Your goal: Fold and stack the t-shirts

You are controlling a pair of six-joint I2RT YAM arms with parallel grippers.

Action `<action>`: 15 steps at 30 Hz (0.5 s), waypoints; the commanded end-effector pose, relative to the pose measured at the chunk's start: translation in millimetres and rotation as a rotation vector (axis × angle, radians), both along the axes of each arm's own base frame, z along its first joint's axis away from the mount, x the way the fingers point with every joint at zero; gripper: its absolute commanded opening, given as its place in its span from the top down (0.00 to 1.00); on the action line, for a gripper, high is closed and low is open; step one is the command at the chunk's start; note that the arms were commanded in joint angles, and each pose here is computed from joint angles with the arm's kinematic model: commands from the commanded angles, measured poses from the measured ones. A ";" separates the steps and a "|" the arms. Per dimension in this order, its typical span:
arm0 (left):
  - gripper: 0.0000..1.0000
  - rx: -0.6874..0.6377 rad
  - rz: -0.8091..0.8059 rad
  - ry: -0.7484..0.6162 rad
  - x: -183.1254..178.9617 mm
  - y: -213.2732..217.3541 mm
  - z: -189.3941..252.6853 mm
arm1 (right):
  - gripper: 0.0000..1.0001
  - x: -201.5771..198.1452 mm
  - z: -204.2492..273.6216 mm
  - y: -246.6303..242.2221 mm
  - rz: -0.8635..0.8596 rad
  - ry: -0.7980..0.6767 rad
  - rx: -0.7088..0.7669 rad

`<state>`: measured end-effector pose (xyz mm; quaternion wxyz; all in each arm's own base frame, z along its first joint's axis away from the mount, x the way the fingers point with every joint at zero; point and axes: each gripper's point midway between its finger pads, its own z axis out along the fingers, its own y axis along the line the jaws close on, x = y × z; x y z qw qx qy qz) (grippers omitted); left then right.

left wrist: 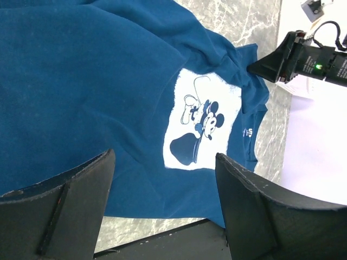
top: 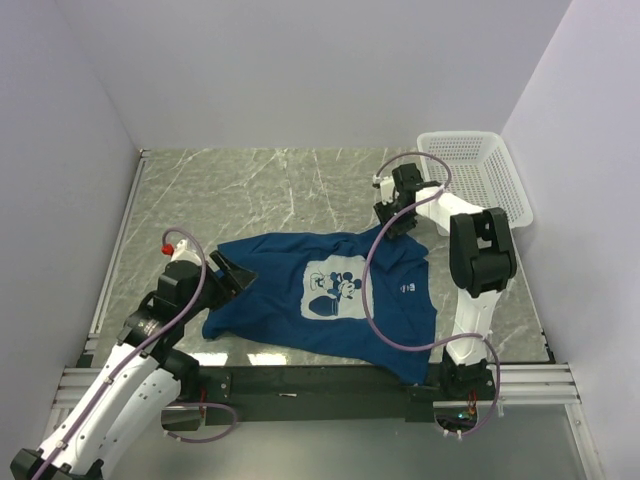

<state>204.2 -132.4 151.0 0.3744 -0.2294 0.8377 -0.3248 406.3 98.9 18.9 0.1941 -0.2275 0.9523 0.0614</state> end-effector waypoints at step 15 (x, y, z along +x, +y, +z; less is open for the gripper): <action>0.20 -0.002 0.006 -0.031 5.3 0.6 9.5 | 1.00 59.2 166.2 14.1 0.023 -0.454 0.060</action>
